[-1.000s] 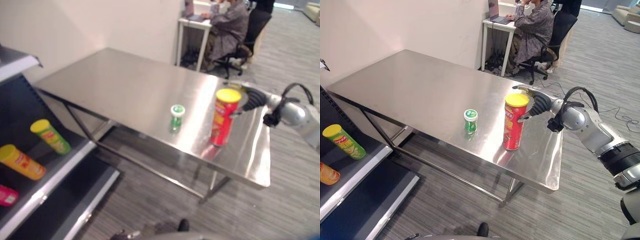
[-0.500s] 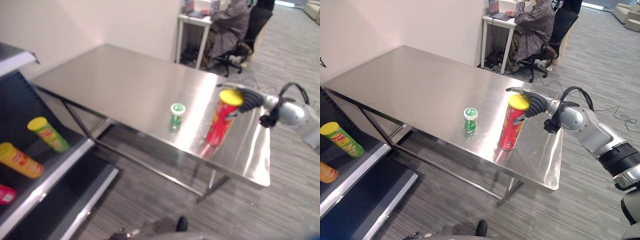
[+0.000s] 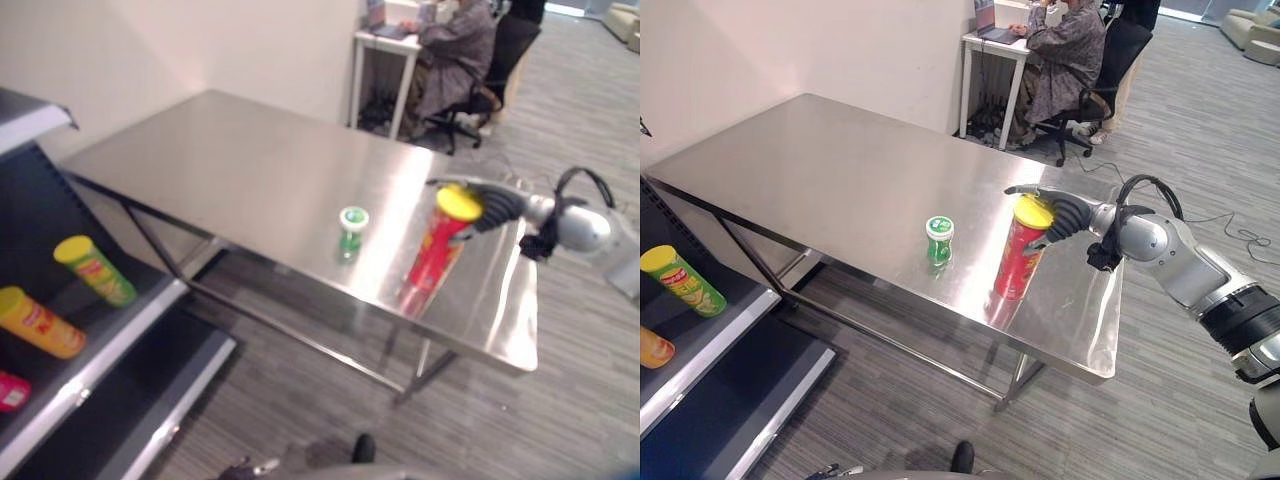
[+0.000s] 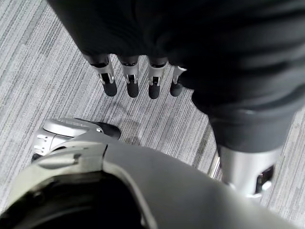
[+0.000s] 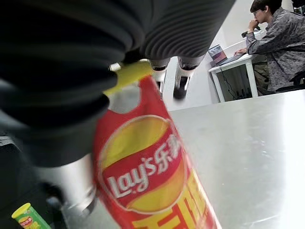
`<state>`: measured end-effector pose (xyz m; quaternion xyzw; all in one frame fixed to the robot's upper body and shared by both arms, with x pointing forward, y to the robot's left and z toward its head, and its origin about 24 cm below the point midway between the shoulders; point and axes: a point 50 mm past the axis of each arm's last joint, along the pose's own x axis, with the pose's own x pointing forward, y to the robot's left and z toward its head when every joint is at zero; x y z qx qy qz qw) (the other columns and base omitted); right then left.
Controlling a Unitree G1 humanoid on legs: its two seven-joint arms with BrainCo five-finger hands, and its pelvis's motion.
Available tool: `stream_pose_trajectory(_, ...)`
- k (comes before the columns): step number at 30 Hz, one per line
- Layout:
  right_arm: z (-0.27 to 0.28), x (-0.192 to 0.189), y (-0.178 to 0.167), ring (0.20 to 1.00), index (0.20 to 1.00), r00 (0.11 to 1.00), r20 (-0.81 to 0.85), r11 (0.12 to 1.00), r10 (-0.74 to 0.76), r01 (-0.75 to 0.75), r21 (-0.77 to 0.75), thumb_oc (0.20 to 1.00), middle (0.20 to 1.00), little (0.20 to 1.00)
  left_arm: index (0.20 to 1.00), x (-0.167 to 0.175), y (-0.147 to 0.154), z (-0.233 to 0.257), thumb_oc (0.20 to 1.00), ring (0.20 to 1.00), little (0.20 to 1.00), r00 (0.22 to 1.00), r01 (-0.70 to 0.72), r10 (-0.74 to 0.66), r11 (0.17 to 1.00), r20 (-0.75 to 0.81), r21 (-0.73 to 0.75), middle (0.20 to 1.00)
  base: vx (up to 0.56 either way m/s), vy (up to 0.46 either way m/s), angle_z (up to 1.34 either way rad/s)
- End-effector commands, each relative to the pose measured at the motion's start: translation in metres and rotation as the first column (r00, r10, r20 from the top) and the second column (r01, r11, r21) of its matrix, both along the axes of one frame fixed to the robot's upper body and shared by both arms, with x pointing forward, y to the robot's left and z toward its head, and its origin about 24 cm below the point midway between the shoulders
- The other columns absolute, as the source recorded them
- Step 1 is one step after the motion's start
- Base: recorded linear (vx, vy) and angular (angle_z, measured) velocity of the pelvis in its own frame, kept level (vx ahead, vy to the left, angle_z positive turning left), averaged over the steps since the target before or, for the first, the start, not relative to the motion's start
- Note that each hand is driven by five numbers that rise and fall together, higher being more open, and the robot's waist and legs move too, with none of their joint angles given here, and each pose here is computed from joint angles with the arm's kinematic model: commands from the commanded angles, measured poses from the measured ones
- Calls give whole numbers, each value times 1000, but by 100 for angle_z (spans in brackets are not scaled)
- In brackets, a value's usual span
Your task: Put the goods on the table back onto the shelves and tidy them up.
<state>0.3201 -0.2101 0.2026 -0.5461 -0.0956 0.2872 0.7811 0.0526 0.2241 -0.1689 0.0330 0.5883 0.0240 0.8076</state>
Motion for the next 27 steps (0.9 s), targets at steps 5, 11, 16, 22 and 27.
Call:
stream_pose_trajectory(5, -11, -7, 5, 200, 200, 993, -98, 996, 64, -70, -60, 200, 200, 200, 1000, 15, -25, -1, 1000, 1000, 1000, 997, -24, 31, 995, 73, -100, 1000, -8, 5, -3)
stream_pose_trajectory(11, -10, -8, 3, 200, 200, 995, -75, 995, 62, -68, -78, 200, 200, 200, 1000, 16, -25, 0, 1000, 1000, 1000, 996, -14, 23, 995, 84, -98, 1000, 0, 0, 0)
stream_pose_trajectory(16, -7, -6, -5, 200, 200, 1000, -12, 996, 19, -20, -86, 200, 200, 200, 1000, 18, -24, 0, 1000, 1000, 1000, 995, -12, 21, 996, 98, -88, 1000, 0, 0, 0)
stream_pose_trajectory(22, 3, -1, -25, 200, 200, 990, 107, 992, -87, 96, -80, 200, 200, 200, 1000, 18, -22, 0, 1000, 1000, 1000, 995, -9, 15, 998, 97, -67, 1000, -7, 1, -3)
stream_pose_trajectory(27, 29, 1, -51, 200, 200, 904, 355, 962, -238, 270, -40, 200, 200, 200, 1000, 20, -15, 1, 1000, 1000, 1000, 995, -30, 33, 999, 89, -30, 1000, -19, -1, -5)
